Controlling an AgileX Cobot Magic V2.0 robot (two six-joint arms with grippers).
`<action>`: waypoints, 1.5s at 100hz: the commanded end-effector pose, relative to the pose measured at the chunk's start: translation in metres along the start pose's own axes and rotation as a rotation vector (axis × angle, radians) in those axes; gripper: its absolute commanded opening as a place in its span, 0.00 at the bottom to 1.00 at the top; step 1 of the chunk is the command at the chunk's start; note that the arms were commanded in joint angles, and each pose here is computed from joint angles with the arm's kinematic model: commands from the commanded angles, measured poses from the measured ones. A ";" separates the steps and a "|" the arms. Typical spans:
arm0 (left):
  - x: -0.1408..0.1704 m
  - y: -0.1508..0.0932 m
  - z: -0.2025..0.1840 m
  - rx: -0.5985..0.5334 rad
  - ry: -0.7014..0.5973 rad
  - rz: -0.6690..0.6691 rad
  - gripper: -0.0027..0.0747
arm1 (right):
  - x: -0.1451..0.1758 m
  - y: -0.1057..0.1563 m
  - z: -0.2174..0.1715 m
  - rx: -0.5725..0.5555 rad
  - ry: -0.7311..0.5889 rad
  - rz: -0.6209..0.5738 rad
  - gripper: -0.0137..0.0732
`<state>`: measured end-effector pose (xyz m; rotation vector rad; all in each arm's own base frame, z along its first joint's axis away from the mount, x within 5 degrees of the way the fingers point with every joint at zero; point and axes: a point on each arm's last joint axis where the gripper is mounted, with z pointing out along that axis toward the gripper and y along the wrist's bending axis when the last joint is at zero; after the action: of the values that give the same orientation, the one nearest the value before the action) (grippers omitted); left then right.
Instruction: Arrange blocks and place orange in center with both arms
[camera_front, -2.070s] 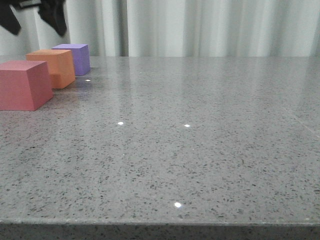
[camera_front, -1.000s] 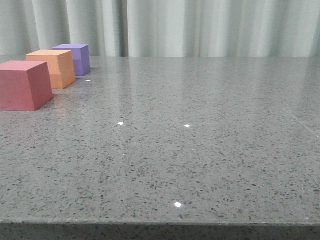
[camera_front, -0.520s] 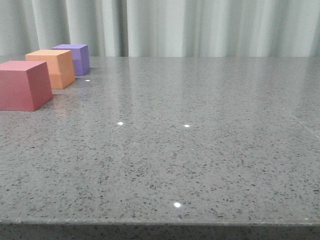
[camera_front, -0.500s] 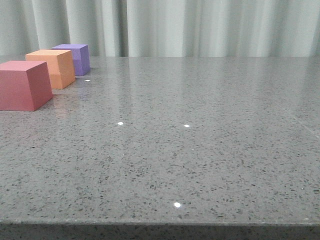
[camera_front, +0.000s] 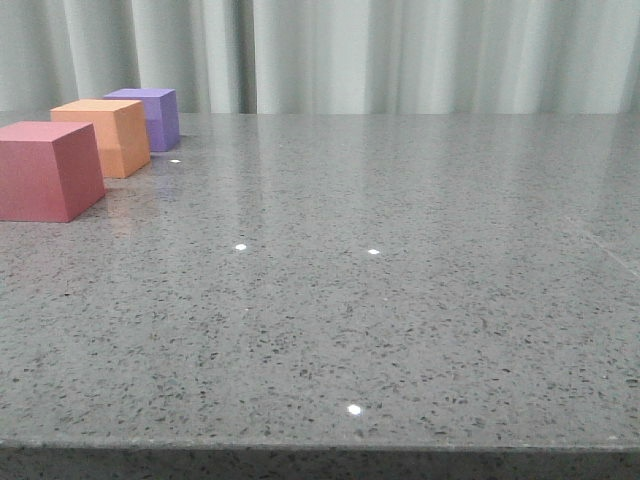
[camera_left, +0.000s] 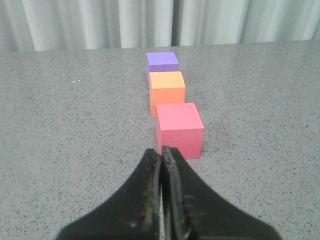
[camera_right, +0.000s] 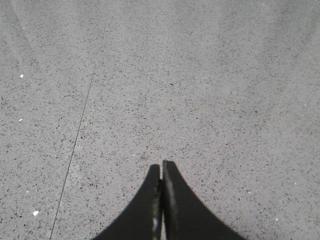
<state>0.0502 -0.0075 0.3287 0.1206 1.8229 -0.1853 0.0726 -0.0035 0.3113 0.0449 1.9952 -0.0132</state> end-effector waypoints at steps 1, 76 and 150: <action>-0.014 -0.001 -0.003 0.012 -0.096 -0.004 0.01 | -0.014 0.000 -0.004 0.002 -0.095 -0.017 0.03; 0.055 0.005 0.008 -0.046 -0.389 0.021 0.01 | -0.014 0.000 -0.004 0.002 -0.095 -0.017 0.03; 0.115 0.010 0.033 -0.085 -0.430 0.020 0.01 | -0.014 0.000 -0.004 0.002 -0.095 -0.017 0.03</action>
<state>0.0557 -0.0047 0.2123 0.0399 1.4827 -0.0940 0.0726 -0.0035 0.3113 0.0449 1.9952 -0.0132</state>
